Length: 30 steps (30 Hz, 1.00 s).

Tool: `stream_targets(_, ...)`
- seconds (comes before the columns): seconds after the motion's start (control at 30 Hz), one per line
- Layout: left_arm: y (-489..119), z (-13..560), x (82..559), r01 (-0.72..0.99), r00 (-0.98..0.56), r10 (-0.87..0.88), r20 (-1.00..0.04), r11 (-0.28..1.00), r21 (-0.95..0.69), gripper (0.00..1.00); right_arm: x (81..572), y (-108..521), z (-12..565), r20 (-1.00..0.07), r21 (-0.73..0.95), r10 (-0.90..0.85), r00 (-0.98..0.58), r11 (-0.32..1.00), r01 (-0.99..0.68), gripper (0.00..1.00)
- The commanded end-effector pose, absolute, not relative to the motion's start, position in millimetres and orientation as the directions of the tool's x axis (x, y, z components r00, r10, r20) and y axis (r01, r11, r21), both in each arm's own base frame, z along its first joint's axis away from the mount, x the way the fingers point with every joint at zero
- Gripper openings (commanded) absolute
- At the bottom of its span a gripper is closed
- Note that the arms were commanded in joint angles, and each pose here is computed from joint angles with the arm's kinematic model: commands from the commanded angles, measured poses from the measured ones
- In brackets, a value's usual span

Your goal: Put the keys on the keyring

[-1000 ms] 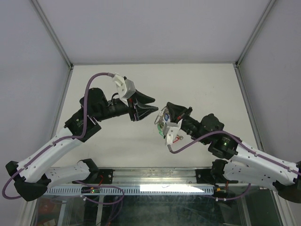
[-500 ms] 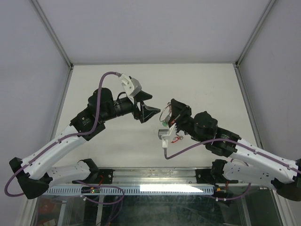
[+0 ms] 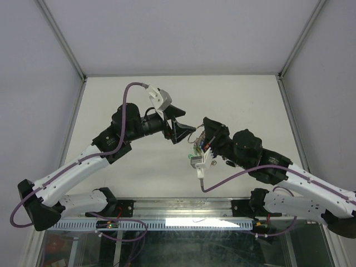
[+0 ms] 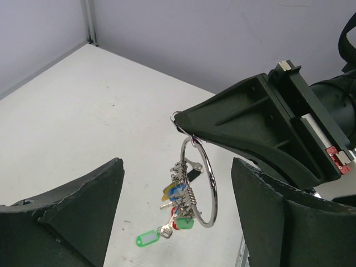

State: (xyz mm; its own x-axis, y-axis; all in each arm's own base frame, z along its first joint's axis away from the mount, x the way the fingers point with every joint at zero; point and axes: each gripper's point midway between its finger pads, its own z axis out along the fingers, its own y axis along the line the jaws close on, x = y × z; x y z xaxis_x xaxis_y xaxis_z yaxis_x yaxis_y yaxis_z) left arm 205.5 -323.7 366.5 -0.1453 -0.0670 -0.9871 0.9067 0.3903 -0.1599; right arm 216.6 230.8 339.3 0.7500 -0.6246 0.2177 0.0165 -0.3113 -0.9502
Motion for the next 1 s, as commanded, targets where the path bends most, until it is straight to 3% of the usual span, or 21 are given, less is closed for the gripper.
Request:
stream_targets(0.0, -334, 390, 202, 0.929, -0.115, -0.119, -0.986, 0.340, -0.149, 0.77, 214, 229, 377, 0.219, -0.966, -0.632, 0.744, -0.246, 0.076, 0.00)
stream_targets(0.4, -350, 371, 208, 0.914, -0.122, -0.019, -0.992, 0.387, -0.120, 0.73, 215, 239, 371, 0.211, -0.967, -0.619, 0.757, -0.247, 0.067, 0.00)
stream_targets(0.73, -352, 356, 218, 0.883, -0.087, 0.100, -0.991, 0.468, -0.030, 0.53, 215, 242, 372, 0.211, -0.967, -0.610, 0.764, -0.242, 0.073, 0.00)
stream_targets(0.97, -357, 359, 222, 0.882, -0.079, 0.111, -0.991, 0.471, -0.018, 0.51, 214, 247, 368, 0.211, -0.966, -0.594, 0.776, -0.248, 0.073, 0.00)
